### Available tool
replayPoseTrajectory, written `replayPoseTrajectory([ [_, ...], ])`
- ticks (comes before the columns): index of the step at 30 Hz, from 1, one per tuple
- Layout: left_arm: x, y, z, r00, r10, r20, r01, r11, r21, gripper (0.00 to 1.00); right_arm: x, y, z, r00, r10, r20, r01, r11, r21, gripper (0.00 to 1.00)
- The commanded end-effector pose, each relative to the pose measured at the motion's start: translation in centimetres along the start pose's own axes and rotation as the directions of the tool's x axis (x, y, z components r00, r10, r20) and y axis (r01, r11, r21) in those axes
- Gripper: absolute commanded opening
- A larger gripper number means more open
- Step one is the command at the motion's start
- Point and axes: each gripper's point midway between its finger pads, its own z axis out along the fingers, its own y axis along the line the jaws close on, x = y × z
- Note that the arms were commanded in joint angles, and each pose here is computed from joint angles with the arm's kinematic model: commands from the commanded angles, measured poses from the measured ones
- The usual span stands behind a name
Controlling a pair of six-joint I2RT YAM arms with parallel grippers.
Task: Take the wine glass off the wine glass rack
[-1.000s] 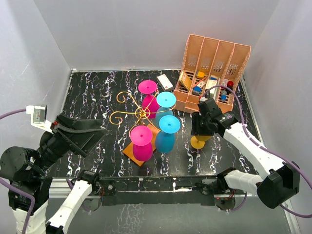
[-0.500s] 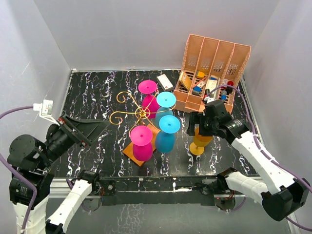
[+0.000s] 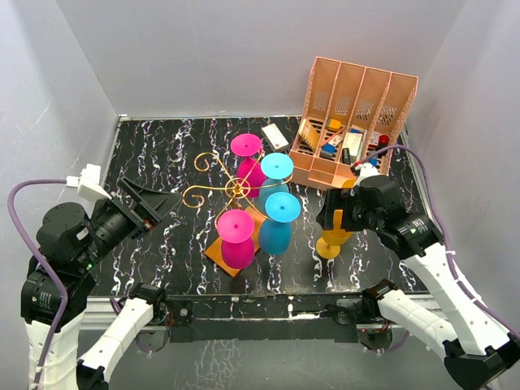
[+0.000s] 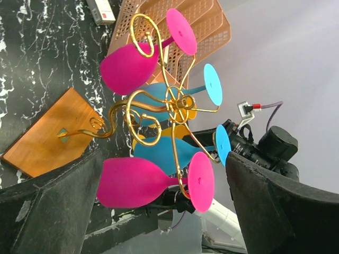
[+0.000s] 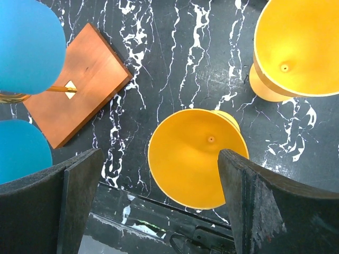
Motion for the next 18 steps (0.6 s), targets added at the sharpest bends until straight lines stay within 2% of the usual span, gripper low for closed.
replayPoseTrajectory([
  [1,0.2,1.7,0.4,1.000,-0.031,-0.005,0.030,0.996,-0.081,0.97,-1.6,0.1,-0.5,0.998,-0.007,0.066,0.007,1.000,0.002,0.99],
  [5,0.9,2.3,0.9,0.998,-0.051,-0.030,0.048,0.994,-0.097,0.97,-1.7,0.3,-1.1,0.996,-0.007,0.092,0.008,1.000,-0.012,0.99],
  [8,1.9,2.0,1.5,0.994,-0.064,-0.089,0.058,0.996,-0.066,0.97,-2.0,0.3,-1.4,0.993,-0.005,0.121,0.008,1.000,-0.020,0.99],
  [13,3.5,0.4,2.9,0.969,-0.145,-0.200,0.155,0.987,0.031,0.97,-2.3,0.1,-1.8,0.988,0.006,0.152,-0.004,1.000,-0.013,0.99],
  [15,3.3,-0.3,3.3,0.969,-0.141,-0.205,0.156,0.986,0.062,0.97,-2.5,0.1,-2.1,0.986,0.007,0.168,-0.004,1.000,-0.016,0.99],
  [18,2.7,-0.1,3.8,0.973,-0.127,-0.192,0.136,0.990,0.033,0.97,-2.6,0.2,-2.3,0.983,0.008,0.183,-0.004,1.000,-0.022,0.99],
])
